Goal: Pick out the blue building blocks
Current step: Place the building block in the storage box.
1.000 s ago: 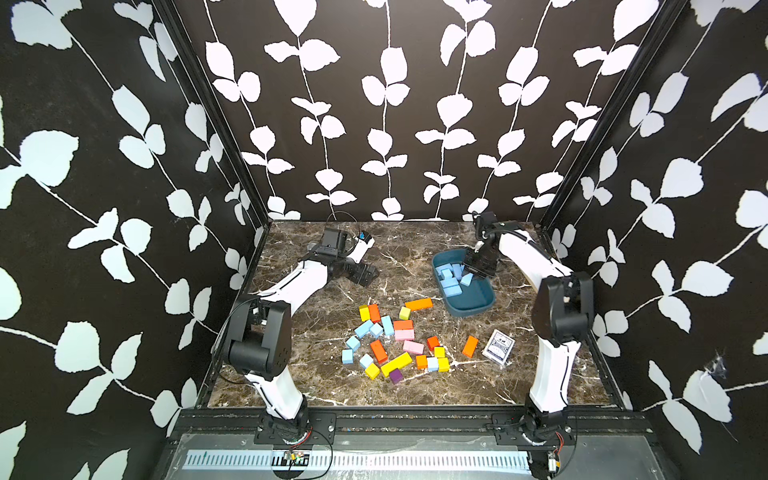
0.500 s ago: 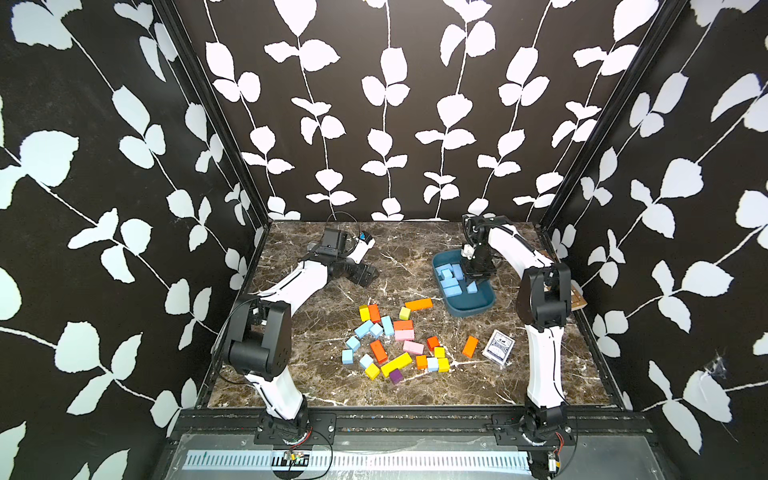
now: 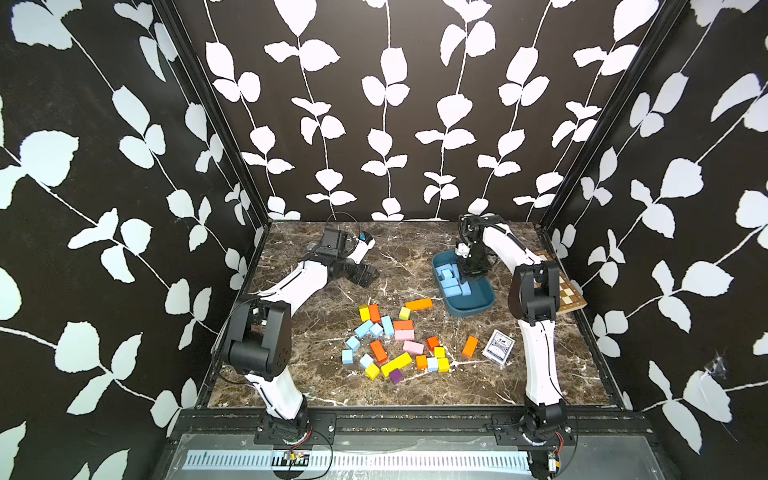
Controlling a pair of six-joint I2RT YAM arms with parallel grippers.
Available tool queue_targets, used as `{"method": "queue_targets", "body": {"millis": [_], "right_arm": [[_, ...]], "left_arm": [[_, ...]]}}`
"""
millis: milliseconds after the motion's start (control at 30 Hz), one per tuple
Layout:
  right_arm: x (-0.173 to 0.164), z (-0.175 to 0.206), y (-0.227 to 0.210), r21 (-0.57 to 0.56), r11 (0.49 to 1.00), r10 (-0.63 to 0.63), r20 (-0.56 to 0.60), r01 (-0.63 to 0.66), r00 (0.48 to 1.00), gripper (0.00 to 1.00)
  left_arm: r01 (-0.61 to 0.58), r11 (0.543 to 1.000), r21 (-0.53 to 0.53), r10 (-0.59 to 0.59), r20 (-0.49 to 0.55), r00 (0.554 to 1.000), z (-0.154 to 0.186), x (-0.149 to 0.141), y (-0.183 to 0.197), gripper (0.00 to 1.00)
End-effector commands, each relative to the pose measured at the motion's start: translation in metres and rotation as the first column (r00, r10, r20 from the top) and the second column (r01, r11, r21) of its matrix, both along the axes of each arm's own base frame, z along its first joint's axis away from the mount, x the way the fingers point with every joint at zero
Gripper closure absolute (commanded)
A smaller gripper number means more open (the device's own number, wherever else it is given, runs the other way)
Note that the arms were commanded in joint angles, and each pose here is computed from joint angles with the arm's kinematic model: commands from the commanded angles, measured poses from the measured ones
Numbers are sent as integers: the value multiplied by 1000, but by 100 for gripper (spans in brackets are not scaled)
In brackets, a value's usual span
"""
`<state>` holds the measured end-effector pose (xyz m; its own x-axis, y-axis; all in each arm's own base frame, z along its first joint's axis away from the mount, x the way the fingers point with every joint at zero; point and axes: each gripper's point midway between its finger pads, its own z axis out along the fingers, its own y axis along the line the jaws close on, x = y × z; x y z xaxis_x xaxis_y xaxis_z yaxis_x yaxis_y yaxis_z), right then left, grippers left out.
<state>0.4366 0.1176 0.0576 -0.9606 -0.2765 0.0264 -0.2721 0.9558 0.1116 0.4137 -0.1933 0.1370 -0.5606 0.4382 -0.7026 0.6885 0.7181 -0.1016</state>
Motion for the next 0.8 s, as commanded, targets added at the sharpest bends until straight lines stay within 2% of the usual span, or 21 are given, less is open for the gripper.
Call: {"method": "queue_targets", "body": {"millis": [0, 267, 433, 767], "right_arm": [[-6, 5, -1, 0, 1000, 5, -26, -5, 1000, 52], [-4, 12, 4, 34, 997, -75, 9, 75, 997, 51], [-8, 1, 2, 31, 991, -133, -1, 133, 991, 48], [0, -6, 16, 136, 977, -169, 1, 167, 986, 49]], "left_arm": [[13, 1000, -3, -13, -11, 1000, 1, -7, -1, 12], [10, 1000, -12, -10, -17, 1000, 2, -6, -3, 12], [10, 1000, -16, -10, -19, 1000, 1, -6, -3, 12], [19, 1000, -2, -19, -14, 1000, -1, -8, -2, 12]]}}
